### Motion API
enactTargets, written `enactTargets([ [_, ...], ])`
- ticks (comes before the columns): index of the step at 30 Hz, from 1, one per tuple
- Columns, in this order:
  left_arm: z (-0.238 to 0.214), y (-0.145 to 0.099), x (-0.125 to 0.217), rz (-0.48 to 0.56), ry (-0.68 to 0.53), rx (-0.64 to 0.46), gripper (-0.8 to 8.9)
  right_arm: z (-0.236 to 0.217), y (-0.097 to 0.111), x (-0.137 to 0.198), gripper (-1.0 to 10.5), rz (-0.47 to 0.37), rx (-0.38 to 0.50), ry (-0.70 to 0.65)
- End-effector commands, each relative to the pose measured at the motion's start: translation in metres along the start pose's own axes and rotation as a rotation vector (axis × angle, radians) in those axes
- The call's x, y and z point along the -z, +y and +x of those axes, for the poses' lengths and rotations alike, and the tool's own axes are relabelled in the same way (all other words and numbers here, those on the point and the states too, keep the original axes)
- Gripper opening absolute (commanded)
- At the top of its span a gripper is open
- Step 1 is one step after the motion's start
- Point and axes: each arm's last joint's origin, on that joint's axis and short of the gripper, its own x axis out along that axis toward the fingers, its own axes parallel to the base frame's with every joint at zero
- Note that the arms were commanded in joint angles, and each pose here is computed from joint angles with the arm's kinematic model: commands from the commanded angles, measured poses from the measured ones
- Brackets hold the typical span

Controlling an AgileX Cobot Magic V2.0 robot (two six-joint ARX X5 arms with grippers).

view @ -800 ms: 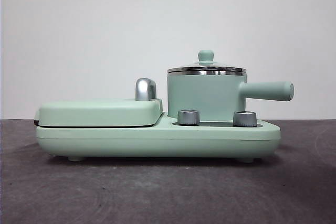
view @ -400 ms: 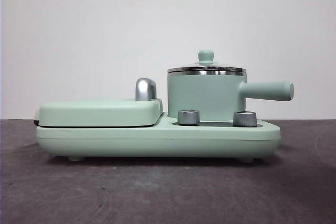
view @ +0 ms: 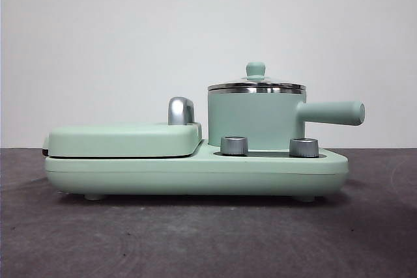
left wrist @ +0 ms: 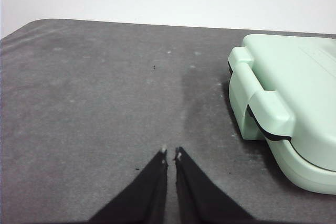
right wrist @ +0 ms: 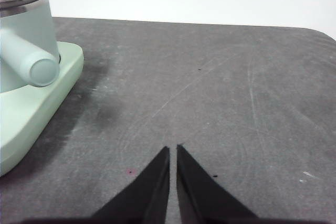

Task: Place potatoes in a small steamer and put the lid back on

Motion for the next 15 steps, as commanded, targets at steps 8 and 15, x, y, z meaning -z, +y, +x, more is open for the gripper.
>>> enactTargets([
  [8,0.0018,0.0003,0.0067,-0.008,0.023,0.003,0.27,0.0007,0.0,0.0025,0.2,-0.004,-0.003,0.007],
  [15,0.0018,0.0003,0.0067,-0.008,0.023,0.003,0.27,0.0007,-0.0002,0.0009,0.2,-0.005,0.001,-0.01],
])
